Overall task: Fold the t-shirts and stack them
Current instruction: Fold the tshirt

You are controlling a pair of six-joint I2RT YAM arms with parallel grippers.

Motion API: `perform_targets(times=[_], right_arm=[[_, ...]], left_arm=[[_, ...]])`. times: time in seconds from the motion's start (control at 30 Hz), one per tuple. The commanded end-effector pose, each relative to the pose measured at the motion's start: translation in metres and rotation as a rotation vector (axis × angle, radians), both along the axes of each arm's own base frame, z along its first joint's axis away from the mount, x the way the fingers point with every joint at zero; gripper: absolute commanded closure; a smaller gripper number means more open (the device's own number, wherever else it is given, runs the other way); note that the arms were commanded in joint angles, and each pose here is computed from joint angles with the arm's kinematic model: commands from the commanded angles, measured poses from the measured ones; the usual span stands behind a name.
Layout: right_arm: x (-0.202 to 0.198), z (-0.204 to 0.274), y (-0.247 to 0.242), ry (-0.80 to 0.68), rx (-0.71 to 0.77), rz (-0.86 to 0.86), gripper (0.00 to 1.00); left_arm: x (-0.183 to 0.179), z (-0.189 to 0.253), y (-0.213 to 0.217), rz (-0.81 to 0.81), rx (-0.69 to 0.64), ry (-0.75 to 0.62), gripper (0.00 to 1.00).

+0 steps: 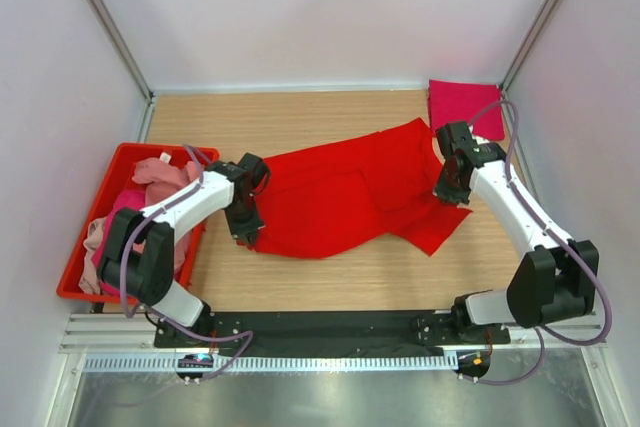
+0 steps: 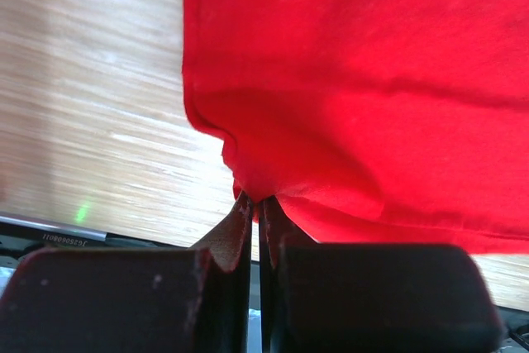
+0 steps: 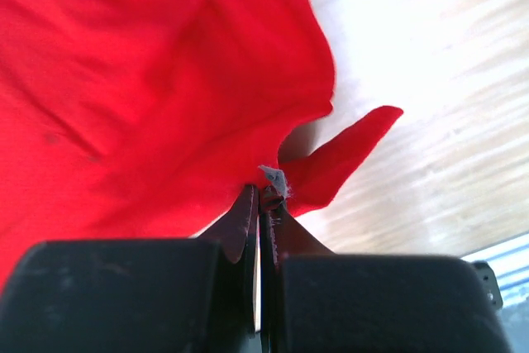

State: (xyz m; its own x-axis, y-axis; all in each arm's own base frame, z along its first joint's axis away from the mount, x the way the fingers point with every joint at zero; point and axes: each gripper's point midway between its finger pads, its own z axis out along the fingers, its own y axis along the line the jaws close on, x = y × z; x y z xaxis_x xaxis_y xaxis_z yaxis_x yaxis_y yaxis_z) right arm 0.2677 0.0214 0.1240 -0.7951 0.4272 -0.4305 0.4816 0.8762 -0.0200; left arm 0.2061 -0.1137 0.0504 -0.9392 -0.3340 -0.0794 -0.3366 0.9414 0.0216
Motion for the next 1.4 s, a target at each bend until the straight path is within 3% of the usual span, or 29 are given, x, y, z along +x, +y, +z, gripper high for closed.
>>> perform_targets(times=[0.0, 0.2, 0.7, 1.37], right_arm=[[0.036, 0.024, 0.006, -0.088, 0.006, 0.047, 0.99], [0.077, 0.049, 0.010, -0.153, -0.005, 0.068, 0.99], [0.165, 0.048, 0.021, -0.176, -0.006, 0.093, 0.99], [0.199, 0.015, 0.014, -0.134, 0.044, 0.068, 0.99]], left_arm=[[0.009, 0.009, 0.002, -0.027, 0.025, -0.010, 1.00], [0.019, 0.013, 0.012, 0.000, 0.034, -0.010, 1.00], [0.076, 0.020, 0.031, 0.025, 0.033, -0.031, 1.00], [0.106, 0.010, 0.039, 0.075, 0.023, -0.036, 1.00]])
